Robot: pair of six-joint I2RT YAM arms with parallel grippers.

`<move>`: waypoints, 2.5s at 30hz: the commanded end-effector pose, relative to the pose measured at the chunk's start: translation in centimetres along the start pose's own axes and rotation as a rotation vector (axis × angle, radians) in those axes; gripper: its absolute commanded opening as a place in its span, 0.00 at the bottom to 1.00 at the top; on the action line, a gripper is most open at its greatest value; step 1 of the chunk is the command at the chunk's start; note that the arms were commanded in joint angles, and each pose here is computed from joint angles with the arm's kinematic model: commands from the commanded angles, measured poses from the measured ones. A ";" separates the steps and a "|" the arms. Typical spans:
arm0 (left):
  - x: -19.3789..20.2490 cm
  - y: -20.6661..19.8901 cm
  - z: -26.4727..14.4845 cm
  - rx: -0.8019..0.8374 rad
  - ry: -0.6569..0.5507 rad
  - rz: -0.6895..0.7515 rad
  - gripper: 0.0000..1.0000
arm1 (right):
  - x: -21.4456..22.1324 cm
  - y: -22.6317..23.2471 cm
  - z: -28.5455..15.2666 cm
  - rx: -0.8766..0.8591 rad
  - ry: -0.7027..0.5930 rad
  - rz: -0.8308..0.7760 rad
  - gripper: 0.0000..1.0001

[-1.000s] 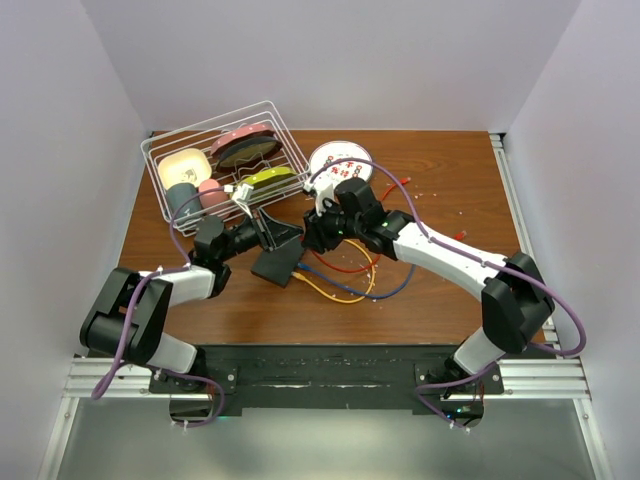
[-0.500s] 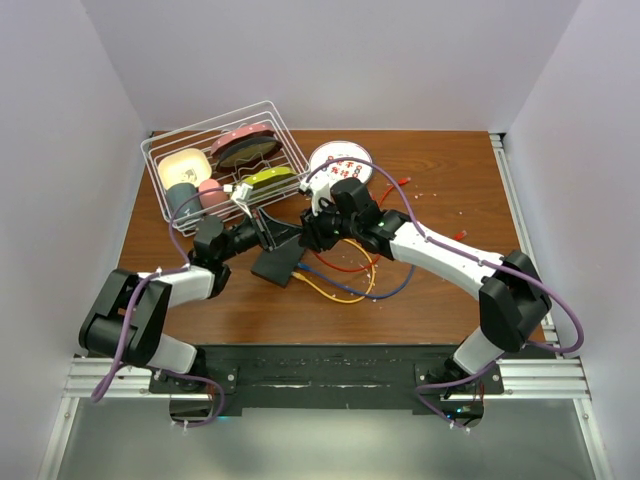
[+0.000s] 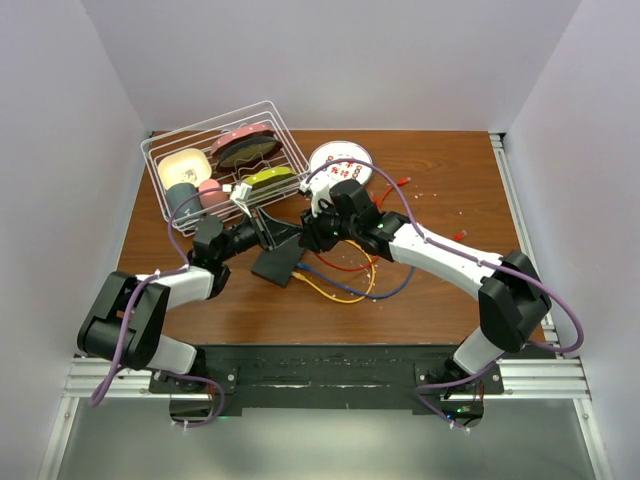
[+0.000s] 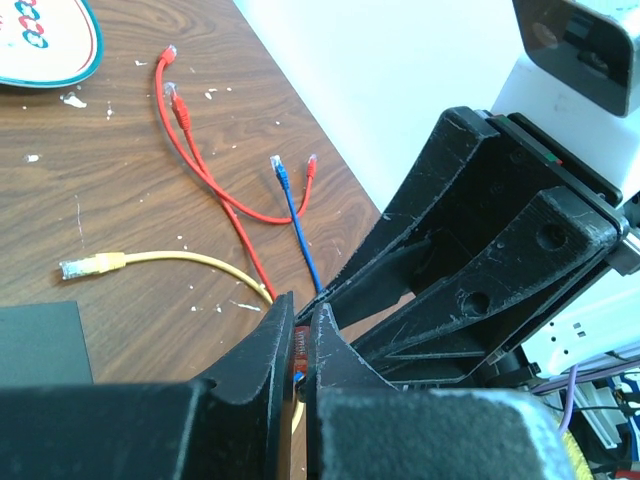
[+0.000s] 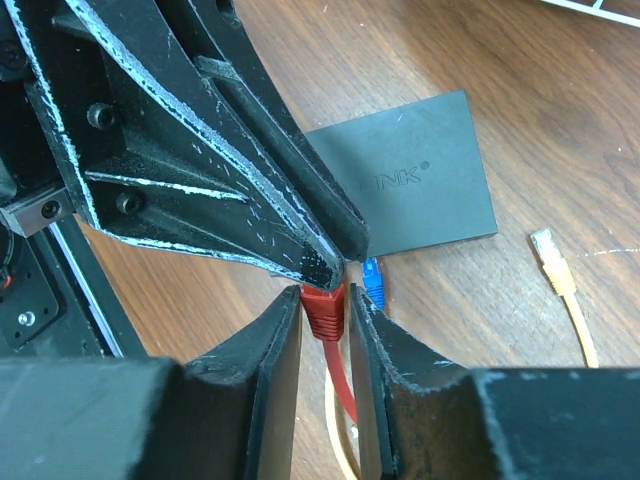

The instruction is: Insert the plug into the switch port

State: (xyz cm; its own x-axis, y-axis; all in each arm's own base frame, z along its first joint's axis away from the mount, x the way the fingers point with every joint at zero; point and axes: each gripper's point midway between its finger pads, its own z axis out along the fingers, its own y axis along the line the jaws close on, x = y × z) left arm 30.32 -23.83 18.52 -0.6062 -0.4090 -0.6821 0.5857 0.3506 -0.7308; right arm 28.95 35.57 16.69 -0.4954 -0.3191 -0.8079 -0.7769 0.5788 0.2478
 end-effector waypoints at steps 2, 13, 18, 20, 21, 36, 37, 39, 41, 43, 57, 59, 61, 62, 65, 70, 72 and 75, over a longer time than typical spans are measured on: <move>-1.1 -1.1 -0.1 0.016 -0.039 0.056 0.00 | -2.1 0.0 -1.2 0.035 -0.078 -0.009 0.26; -1.5 -1.0 -0.2 -0.003 -0.054 0.054 0.00 | -2.0 -0.5 -1.2 0.059 -0.083 -0.004 0.28; -1.5 -0.8 -0.2 -0.018 -0.059 0.046 0.00 | -1.9 -1.1 -1.2 0.094 -0.088 0.006 0.31; -1.5 -0.7 -0.3 -0.026 -0.060 0.042 0.00 | -1.9 -1.3 -1.2 0.105 -0.093 0.010 0.32; -1.4 -0.7 -0.3 -0.026 -0.058 0.040 0.00 | -1.8 -1.4 -1.2 0.111 -0.094 0.009 0.32; -1.1 -0.4 -0.5 -0.036 -0.055 0.031 0.00 | -2.5 -2.7 -1.6 0.193 -0.148 0.051 0.00; -1.2 -0.3 -0.5 -0.042 -0.058 0.032 0.02 | -2.4 -2.9 -1.7 0.199 -0.143 0.042 0.00; -1.1 0.3 -0.5 -0.068 -0.057 0.026 0.16 | -1.9 -3.0 -1.8 0.205 -0.129 0.036 0.00; -1.3 0.9 -0.8 -0.091 -0.065 0.027 0.46 | -1.7 -3.1 -1.9 0.213 -0.124 0.026 0.00; -2.0 1.6 -1.0 -0.130 -0.082 0.038 0.68 | -1.4 -3.1 -1.9 0.208 -0.110 0.002 0.00; -4.2 10.1 -5.8 -0.674 -0.072 0.200 0.94 | 3.1 -3.9 0.7 0.175 0.070 -0.064 0.00; -3.8 11.6 -6.3 -0.733 -0.059 0.193 0.95 | 3.4 -3.9 1.4 0.160 0.085 -0.067 0.00; -3.5 12.3 -6.2 -0.748 -0.045 0.193 0.94 | 4.3 -4.2 2.3 0.155 0.118 -0.069 0.00; -2.9 13.0 -6.0 -0.755 -0.025 0.181 0.94 | 4.4 -4.2 2.6 0.154 0.127 -0.067 0.00; -2.1 14.2 -5.5 -0.757 -0.001 0.164 0.94 | 5.8 -4.9 3.7 0.162 0.182 -0.072 0.00; -1.3 15.5 -4.8 -0.744 0.018 0.156 0.93 | 7.5 -5.6 4.9 0.171 0.235 -0.070 0.00; -1.1 15.7 -4.5 -0.735 0.027 0.154 0.92 | 8.1 -5.6 5.1 0.167 0.254 -0.066 0.00; -0.6 16.1 -4.2 -0.720 0.044 0.147 0.91 | 8.6 -6.1 5.1 0.175 0.270 -0.103 0.00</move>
State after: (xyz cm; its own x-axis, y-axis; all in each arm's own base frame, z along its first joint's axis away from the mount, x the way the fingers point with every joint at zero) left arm 35.35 -13.87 4.68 -0.6505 -0.2946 -0.7001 0.0989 0.8810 -0.4626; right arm 30.52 32.56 3.97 -0.5729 -0.5402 -0.6164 -0.7326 0.6748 0.0895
